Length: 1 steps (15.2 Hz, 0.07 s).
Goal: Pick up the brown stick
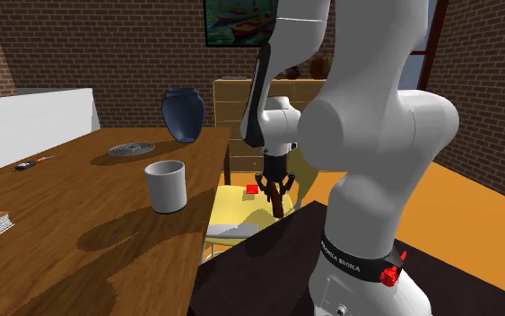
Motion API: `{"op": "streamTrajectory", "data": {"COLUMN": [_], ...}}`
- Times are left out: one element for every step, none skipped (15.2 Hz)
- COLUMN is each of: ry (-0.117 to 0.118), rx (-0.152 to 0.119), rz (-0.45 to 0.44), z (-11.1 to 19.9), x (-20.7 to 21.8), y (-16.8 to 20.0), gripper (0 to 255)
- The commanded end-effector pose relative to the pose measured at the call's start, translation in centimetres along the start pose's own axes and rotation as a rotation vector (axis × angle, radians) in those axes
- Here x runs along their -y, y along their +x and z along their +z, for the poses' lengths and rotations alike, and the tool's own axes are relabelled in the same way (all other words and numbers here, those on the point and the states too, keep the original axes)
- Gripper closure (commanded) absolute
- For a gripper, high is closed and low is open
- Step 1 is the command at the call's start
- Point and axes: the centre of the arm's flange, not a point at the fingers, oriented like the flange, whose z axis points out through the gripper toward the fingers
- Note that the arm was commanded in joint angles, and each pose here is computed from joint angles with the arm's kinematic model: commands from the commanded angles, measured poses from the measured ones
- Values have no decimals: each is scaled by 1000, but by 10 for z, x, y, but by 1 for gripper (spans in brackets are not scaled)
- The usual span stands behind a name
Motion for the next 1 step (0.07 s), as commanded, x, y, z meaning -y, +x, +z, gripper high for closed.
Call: {"op": "streamTrajectory", "data": {"ry": [6], "rx": [-23], "rz": [36], "z": [-11], "x": [-9], "y": [6], "gripper": [255]}}
